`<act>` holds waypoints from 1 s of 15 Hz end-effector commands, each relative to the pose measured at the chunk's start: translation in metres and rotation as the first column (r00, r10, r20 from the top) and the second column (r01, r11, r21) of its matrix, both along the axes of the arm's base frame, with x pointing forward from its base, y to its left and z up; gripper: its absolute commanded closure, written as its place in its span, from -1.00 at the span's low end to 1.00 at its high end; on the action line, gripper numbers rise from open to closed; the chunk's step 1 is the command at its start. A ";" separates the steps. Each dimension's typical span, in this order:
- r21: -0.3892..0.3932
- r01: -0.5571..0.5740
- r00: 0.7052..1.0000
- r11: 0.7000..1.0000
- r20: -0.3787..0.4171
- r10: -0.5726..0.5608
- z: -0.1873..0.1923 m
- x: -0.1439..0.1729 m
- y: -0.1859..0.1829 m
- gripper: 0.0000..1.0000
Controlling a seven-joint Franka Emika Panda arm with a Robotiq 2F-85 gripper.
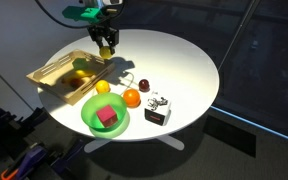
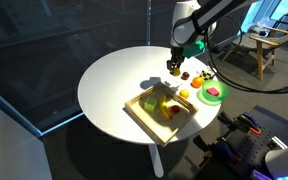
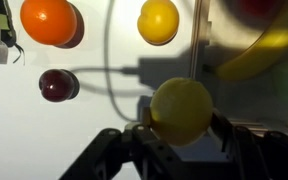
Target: Put the lemon on the table.
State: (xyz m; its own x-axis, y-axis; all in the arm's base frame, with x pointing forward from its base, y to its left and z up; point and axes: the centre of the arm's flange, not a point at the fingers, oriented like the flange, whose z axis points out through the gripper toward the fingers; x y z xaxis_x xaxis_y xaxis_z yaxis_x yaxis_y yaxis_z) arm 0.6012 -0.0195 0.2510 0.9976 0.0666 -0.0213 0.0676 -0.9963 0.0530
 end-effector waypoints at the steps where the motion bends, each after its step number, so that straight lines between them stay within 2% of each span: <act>1: 0.011 0.032 0.999 0.999 0.006 -0.032 -0.005 0.034 -0.024 0.32; 7: 0.005 0.059 0.998 0.998 -0.005 -0.059 -0.024 0.071 -0.044 0.32; 15: 0.009 0.056 0.997 0.998 -0.051 -0.056 -0.067 0.101 -0.044 0.32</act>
State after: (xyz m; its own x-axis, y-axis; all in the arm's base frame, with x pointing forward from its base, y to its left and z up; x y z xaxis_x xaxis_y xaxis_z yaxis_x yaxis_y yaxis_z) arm 0.6782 -0.0599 0.1956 0.9986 0.0079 -0.0517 0.0112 -0.9978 0.0646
